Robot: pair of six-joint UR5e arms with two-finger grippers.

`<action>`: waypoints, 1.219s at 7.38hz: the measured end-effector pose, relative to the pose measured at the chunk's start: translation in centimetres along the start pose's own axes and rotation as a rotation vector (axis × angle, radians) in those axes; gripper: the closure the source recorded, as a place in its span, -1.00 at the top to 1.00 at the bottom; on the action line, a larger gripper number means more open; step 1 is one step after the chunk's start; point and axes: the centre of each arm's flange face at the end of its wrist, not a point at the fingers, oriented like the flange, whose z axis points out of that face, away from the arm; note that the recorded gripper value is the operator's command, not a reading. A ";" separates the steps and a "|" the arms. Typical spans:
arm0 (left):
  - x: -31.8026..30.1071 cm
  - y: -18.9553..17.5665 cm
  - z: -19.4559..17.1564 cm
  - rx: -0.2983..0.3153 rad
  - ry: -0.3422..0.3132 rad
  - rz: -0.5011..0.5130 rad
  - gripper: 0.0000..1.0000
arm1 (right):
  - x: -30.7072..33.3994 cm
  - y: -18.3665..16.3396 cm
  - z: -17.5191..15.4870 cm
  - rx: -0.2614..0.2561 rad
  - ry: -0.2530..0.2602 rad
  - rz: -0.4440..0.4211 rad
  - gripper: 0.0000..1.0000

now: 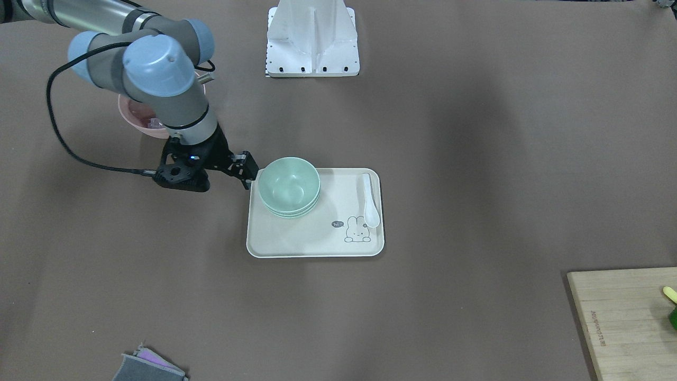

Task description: Stack green bowls together

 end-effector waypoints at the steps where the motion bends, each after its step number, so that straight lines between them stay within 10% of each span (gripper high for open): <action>1: -0.3 0.7 0.5 -0.007 0.003 -0.034 0.97 | 4.1 -2.4 -1.5 0.001 0.015 -0.047 1.00; 6: -1.4 3.3 2.4 -0.046 0.013 -0.083 0.97 | 29.9 -8.7 -9.9 -0.085 0.218 -0.363 1.00; 9: -2.9 4.3 4.0 -0.082 0.015 -0.113 0.97 | 47.8 -5.7 -12.6 -0.139 0.268 -0.311 1.00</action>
